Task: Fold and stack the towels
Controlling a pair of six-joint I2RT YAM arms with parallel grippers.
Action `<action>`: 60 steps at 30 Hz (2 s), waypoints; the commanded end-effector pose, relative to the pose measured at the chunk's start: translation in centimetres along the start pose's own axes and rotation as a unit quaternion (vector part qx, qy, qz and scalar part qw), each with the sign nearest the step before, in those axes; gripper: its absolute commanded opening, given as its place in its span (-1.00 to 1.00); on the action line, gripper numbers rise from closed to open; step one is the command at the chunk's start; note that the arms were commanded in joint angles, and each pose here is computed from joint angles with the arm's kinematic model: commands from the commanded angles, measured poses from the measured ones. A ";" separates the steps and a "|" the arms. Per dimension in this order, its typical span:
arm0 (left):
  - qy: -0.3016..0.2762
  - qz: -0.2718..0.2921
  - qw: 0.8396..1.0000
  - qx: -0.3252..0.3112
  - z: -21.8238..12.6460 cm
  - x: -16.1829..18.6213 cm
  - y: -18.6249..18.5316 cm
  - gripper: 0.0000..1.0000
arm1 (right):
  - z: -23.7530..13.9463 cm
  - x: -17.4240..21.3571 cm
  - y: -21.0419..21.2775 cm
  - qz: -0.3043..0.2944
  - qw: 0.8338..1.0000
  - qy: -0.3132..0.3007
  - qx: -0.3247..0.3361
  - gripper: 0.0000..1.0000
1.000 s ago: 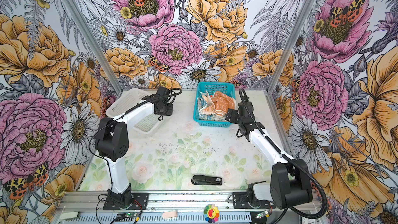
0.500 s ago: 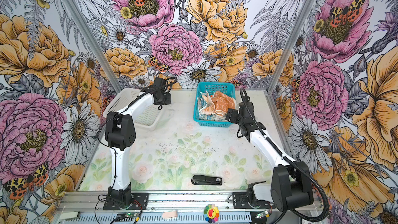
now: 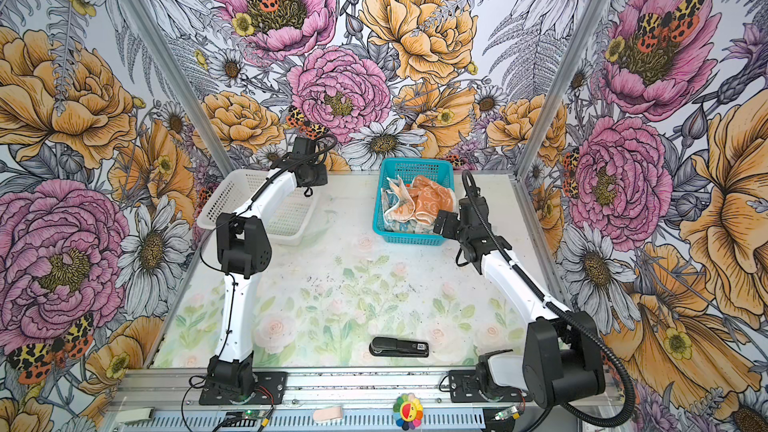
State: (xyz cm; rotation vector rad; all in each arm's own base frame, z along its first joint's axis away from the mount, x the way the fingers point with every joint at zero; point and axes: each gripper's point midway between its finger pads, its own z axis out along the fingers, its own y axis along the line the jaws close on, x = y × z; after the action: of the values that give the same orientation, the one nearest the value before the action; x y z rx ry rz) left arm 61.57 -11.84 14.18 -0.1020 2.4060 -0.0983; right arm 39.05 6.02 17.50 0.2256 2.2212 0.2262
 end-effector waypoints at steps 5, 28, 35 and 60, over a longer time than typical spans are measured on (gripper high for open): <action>-0.053 0.016 0.998 0.002 -8.1 -3.4 -0.4 -0.05 | -0.5 -0.6 0.8 0.001 1.000 -0.007 -0.008 0.99; 0.113 0.075 0.990 -0.027 -6.3 11.4 -0.7 -0.01 | 0.1 0.9 1.3 0.000 1.000 0.012 -0.012 0.99; 0.087 0.082 0.993 -0.011 -9.1 9.6 -2.1 0.03 | 0.0 0.7 1.3 0.000 1.000 0.010 -0.013 0.99; 0.125 0.103 0.983 -0.087 -7.6 9.7 2.6 0.16 | 0.1 1.1 1.4 -0.001 1.000 0.014 -0.014 0.99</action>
State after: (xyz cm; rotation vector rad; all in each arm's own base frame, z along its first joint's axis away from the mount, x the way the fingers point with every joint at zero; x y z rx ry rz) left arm 48.32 -10.24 11.99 0.0783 2.6863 0.1785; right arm 38.79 7.44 16.34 0.2154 2.2632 0.2519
